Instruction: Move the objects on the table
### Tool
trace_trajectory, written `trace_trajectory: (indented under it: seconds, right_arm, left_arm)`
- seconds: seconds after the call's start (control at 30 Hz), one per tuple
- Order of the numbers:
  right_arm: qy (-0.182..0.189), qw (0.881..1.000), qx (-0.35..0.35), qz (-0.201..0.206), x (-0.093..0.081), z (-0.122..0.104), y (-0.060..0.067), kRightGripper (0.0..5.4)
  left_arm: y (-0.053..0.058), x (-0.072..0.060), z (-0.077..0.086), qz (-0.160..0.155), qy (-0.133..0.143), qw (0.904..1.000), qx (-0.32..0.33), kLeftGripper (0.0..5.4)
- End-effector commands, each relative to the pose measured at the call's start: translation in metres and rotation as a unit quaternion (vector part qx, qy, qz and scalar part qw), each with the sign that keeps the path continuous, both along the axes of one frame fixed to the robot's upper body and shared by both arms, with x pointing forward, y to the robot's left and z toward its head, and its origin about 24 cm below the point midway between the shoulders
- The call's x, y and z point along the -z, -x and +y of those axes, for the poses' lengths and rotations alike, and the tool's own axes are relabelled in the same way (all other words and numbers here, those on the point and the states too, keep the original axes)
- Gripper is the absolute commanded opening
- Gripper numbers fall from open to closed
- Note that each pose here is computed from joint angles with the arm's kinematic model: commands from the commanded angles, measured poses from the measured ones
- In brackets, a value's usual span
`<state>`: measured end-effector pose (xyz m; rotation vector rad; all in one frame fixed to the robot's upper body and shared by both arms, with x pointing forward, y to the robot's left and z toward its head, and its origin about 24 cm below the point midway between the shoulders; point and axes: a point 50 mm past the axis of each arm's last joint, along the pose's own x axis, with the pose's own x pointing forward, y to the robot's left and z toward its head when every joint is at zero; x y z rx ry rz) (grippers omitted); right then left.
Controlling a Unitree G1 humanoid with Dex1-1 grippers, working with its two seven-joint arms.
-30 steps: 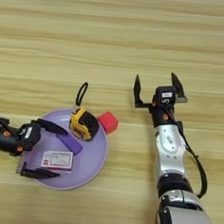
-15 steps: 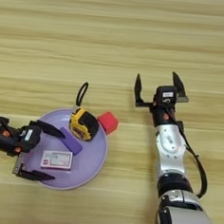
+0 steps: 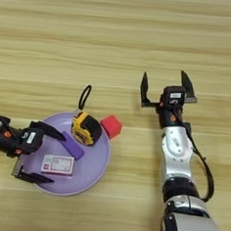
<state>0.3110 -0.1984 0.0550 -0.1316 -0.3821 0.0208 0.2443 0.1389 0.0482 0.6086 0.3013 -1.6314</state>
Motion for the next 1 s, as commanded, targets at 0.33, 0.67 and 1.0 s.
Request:
trace_trajectory:
  seconds: [0.33, 0.67, 1.0]
  right_arm:
    - [-0.004, 1.0, 0.004, -0.008, -0.0025, 0.0001, 0.0004, 5.4]
    - [-0.006, 1.0, 0.003, -0.011, -0.0039, 0.0024, 0.0004, 5.4]
    - [-0.008, 1.0, 0.002, -0.012, -0.0047, 0.0053, -0.0006, 5.4]
  left_arm:
    - [-0.0036, -0.0017, 0.0039, -0.003, -0.063, 0.9977, 0.026, 4.88]
    - [-0.0023, 0.0013, 0.0041, 0.019, -0.097, 0.9941, 0.045, 3.86]
    - [-0.0053, 0.001, 0.0051, 0.016, -0.105, 0.9931, 0.05, 2.8]
